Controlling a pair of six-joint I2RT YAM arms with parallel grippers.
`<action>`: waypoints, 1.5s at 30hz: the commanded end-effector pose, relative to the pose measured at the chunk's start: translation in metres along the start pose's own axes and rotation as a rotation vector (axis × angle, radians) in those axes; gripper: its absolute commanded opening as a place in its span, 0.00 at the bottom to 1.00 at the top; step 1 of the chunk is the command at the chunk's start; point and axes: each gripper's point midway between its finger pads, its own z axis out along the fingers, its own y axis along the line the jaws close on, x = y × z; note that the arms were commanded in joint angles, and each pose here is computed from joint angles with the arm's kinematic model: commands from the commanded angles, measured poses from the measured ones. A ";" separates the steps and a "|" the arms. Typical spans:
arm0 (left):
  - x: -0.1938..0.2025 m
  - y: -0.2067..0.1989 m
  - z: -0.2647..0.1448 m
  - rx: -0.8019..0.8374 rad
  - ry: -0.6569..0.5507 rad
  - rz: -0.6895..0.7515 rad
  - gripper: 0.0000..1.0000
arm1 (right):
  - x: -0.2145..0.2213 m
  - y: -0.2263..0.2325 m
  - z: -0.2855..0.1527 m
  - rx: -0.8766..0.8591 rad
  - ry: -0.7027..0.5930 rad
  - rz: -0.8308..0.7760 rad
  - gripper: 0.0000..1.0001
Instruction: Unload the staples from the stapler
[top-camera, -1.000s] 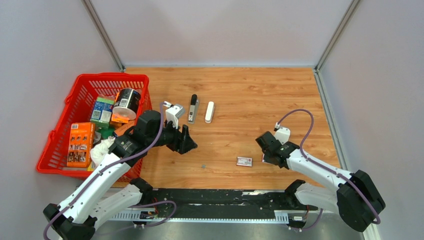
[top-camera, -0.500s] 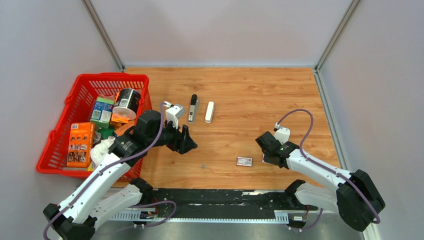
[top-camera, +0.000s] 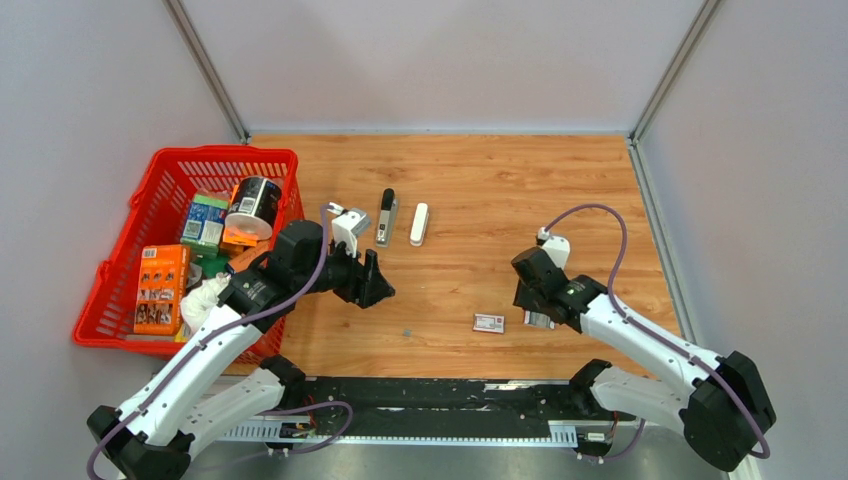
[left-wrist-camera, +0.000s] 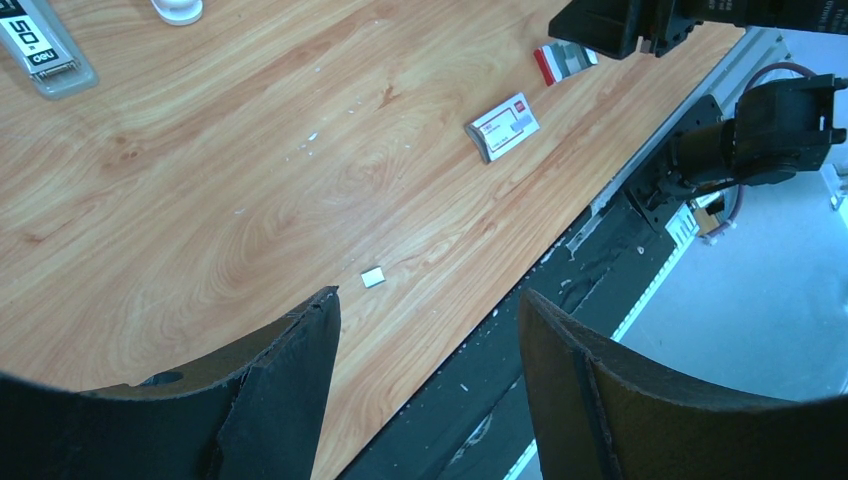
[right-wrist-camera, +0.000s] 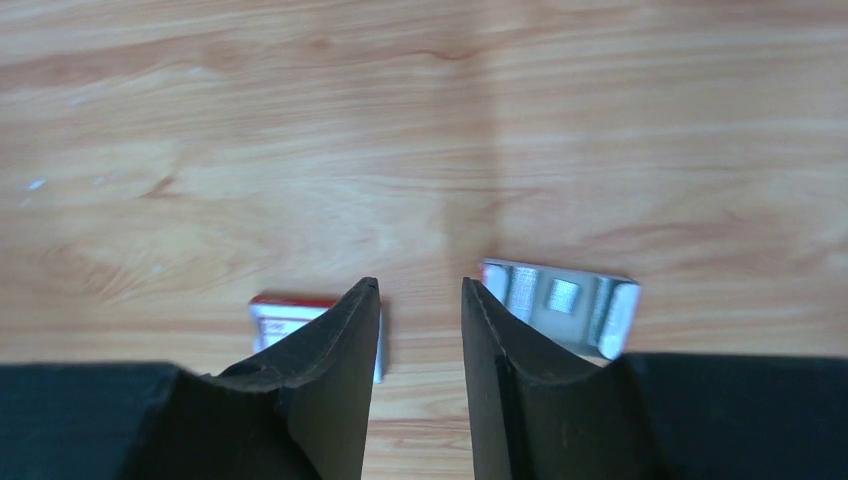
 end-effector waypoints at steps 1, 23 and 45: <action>-0.006 0.000 0.001 -0.004 -0.019 0.026 0.73 | -0.021 0.063 -0.019 -0.285 -0.053 -0.127 0.40; -0.019 0.034 -0.035 -0.240 -0.141 0.109 0.73 | 0.066 0.235 -0.046 -0.927 -0.084 -0.990 0.57; -0.015 0.041 -0.039 -0.277 -0.153 0.118 0.73 | 0.111 0.263 -0.020 -0.881 -0.051 -1.212 0.58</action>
